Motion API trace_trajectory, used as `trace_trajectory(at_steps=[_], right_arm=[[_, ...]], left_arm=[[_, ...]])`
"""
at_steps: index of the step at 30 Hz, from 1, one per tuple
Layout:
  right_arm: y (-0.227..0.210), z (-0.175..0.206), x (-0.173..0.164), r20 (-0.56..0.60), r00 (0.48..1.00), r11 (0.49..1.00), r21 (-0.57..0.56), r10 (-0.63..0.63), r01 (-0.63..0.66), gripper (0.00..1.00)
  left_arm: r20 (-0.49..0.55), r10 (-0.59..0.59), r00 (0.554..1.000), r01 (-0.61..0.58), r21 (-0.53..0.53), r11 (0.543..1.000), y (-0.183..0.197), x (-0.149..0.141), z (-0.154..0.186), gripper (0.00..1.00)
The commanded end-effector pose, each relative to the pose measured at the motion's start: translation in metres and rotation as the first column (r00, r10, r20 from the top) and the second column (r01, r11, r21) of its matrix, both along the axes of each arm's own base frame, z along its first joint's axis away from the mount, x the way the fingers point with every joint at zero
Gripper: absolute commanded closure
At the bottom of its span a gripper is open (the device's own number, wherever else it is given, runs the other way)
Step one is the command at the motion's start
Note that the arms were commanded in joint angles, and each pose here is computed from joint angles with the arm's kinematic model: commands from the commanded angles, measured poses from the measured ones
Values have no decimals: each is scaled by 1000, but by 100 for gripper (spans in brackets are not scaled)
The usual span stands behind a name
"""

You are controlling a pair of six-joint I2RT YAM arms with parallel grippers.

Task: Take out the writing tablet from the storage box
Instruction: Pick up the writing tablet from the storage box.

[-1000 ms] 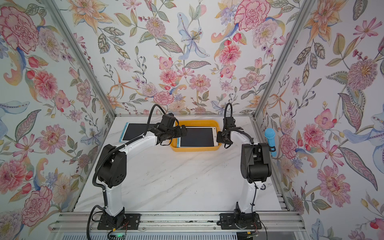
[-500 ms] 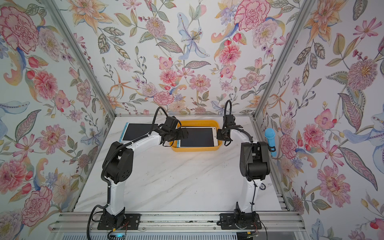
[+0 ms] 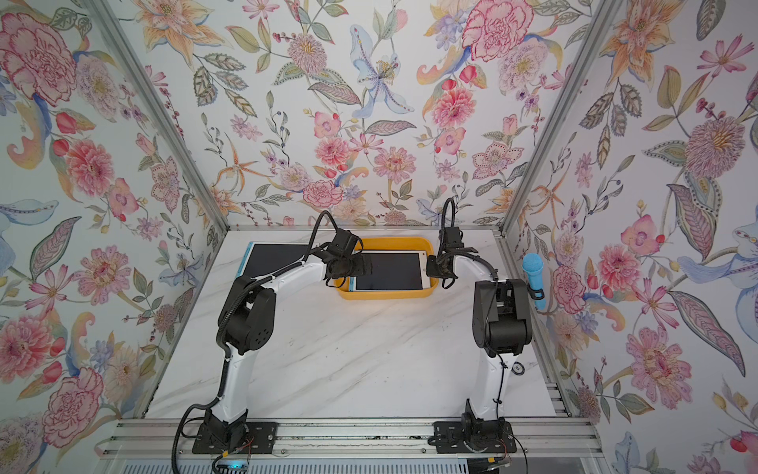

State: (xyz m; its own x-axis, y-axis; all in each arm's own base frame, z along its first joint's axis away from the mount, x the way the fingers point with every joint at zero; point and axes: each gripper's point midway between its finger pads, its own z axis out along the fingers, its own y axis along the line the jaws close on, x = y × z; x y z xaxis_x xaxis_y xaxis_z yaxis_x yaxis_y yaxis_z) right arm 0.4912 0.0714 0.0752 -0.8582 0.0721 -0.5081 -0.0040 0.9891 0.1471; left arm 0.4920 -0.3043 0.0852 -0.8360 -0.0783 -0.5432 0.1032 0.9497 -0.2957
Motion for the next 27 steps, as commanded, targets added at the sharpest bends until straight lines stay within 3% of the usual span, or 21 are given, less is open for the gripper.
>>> trace_trajectory(at_steps=[1, 4, 22, 27], right_arm=[[-4, -9, -1, -9, 1000, 999, -22, -25, 25, 95], [-5, -10, -2, -13, 1000, 999, -25, -24, 23, 100], [2, -9, -4, -9, 1000, 1000, -20, 23, -23, 100], [5, -9, -4, -7, 1000, 999, -15, 28, -28, 100]], left_arm=[[-5, -3, 1000, 4, 94, 996, 11, 6, -12, 0], [-16, -8, 1000, 10, 124, 992, 13, 8, -18, 0], [-51, -10, 999, 20, 202, 979, 11, 23, -56, 0], [-71, -17, 997, 28, 162, 986, 4, 22, -56, 0]])
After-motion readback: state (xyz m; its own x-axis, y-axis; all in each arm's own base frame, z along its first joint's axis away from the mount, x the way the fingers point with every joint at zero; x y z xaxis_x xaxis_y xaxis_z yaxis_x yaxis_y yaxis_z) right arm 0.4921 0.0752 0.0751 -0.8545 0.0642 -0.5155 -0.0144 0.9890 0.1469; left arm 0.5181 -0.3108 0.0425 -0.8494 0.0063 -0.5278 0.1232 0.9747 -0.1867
